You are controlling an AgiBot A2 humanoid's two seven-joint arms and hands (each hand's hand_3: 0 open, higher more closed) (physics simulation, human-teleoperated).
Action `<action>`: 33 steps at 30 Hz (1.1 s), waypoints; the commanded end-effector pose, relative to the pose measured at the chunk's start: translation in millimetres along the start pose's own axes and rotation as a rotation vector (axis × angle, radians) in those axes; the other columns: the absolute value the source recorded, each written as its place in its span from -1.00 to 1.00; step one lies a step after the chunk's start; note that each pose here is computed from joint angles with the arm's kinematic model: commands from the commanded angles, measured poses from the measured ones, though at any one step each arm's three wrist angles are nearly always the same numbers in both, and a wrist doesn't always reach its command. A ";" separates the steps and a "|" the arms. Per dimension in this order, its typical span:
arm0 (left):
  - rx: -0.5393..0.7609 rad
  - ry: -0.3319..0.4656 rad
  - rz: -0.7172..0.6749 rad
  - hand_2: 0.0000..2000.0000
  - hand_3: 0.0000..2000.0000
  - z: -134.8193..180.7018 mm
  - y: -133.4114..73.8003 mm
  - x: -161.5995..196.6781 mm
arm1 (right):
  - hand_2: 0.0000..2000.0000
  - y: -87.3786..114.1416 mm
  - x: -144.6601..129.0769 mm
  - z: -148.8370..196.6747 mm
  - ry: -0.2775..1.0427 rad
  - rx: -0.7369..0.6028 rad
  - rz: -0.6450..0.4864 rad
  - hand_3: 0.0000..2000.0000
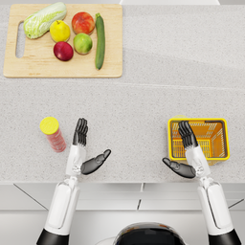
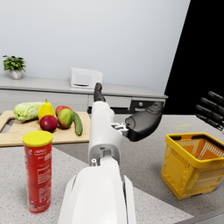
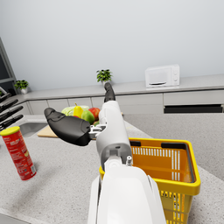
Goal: Pick up the red potato chip and place it into the yellow basket
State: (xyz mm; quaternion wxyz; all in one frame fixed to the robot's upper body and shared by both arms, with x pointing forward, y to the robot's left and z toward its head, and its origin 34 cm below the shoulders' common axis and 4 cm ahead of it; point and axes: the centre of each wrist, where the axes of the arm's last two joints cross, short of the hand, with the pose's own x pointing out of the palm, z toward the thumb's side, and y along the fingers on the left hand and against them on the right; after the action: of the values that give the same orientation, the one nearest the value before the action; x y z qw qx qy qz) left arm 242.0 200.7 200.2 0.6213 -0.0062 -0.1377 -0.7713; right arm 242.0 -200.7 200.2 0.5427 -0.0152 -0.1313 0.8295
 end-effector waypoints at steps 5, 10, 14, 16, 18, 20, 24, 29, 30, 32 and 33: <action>0.000 0.000 0.000 -1.00 -1.00 0.0 0.0 0.0 | -1.00 0.0 0.0 0.0 0.000 0.000 0.000 -1.00; 0.000 0.000 0.000 -1.00 -1.00 0.0 0.0 0.0 | -1.00 0.0 0.0 0.0 0.000 0.000 0.000 -1.00; 0.117 -0.012 -0.033 -1.00 -1.00 14.8 10.2 -0.6 | -1.00 -8.2 5.0 17.3 -0.010 -0.128 -0.036 -1.00; 0.234 -0.012 0.000 -1.00 -1.00 37.1 22.0 -14.4 | -1.00 -10.3 -7.2 40.4 0.003 -0.249 -0.110 -1.00; 0.290 -0.004 0.043 -1.00 -1.00 49.2 28.4 -29.6 | -1.00 -6.6 -28.7 51.4 0.022 -0.303 -0.205 -1.00; 0.314 0.088 0.101 -1.00 -1.00 54.1 28.9 -43.1 | -1.00 -3.1 -38.9 58.0 0.118 -0.327 -0.269 -1.00; 0.336 0.262 0.218 -1.00 -1.00 61.1 24.3 -65.6 | -1.00 4.7 -51.3 62.2 0.296 -0.328 -0.366 -1.00; 0.284 0.405 0.332 -1.00 -1.00 53.5 20.6 -88.8 | -1.00 7.5 -52.4 57.4 0.445 -0.291 -0.406 -1.00; 0.262 0.410 0.350 -1.00 -1.00 49.1 20.6 -94.0 | -1.00 7.6 -51.8 55.2 0.453 -0.282 -0.405 -1.00; 0.206 0.411 0.366 -1.00 -1.00 35.3 20.6 -100.2 | -1.00 7.1 -46.2 51.0 0.461 -0.270 -0.386 -1.00; 0.167 0.407 0.376 -1.00 -1.00 25.5 20.7 -104.5 | -1.00 6.7 -44.4 49.6 0.462 -0.266 -0.380 -1.00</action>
State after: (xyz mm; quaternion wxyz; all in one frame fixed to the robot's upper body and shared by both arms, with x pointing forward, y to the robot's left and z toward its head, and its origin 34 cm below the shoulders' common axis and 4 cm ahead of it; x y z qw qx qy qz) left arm 277.0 294.4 221.6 0.7560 0.1954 -0.0832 -0.6192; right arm 246.6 -256.3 240.1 0.7013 -0.2476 -0.1100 0.6593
